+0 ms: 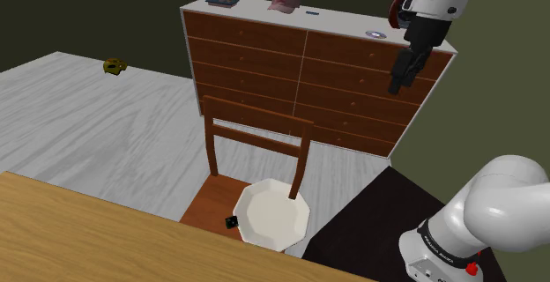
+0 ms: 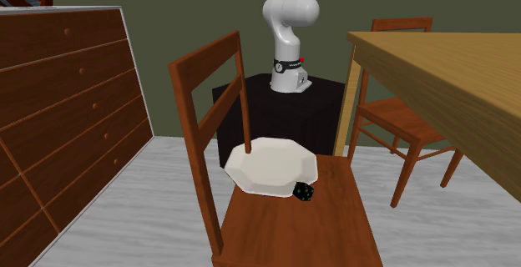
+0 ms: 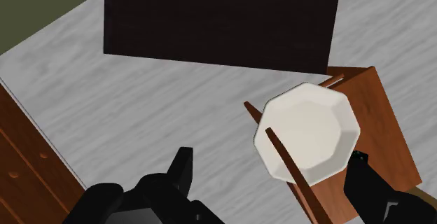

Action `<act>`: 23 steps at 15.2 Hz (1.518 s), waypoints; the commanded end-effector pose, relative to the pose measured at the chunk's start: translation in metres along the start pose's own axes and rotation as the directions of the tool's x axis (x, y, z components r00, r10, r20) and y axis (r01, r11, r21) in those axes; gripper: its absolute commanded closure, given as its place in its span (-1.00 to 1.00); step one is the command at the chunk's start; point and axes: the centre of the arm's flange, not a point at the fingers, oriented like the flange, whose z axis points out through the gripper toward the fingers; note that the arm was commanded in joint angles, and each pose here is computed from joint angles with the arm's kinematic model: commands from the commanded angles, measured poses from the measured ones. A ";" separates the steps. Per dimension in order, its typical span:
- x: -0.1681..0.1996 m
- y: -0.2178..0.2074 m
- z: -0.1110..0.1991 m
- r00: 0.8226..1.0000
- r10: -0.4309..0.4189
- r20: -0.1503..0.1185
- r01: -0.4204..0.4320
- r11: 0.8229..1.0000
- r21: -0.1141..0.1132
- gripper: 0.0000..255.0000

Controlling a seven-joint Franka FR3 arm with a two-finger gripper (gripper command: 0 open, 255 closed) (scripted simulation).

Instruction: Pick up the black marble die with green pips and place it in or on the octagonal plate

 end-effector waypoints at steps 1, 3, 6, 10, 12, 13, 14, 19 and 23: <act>0.000 0.000 0.000 1.000 0.000 0.000 0.000 1.000 0.000 -1.00; 0.011 -0.013 0.020 1.000 -0.002 0.002 0.002 1.000 0.001 -1.00; 0.028 -0.033 0.050 1.000 -0.005 0.005 0.005 1.000 0.003 -1.00; 0.051 -0.060 0.089 1.000 -0.009 0.010 0.009 1.000 0.005 -1.00; 0.062 -0.074 0.109 1.000 -0.011 0.012 0.011 1.000 0.006 -1.00; 0.068 -0.080 0.119 1.000 -0.012 0.013 0.012 1.000 0.006 -1.00; 0.073 -0.087 0.129 1.000 -0.013 0.014 0.013 1.000 0.007 -1.00; 0.100 -0.121 0.179 1.000 -0.019 0.019 0.018 1.000 0.010 -1.00; 0.122 -0.149 0.218 0.999 -0.023 0.023 0.022 1.000 0.012 -1.00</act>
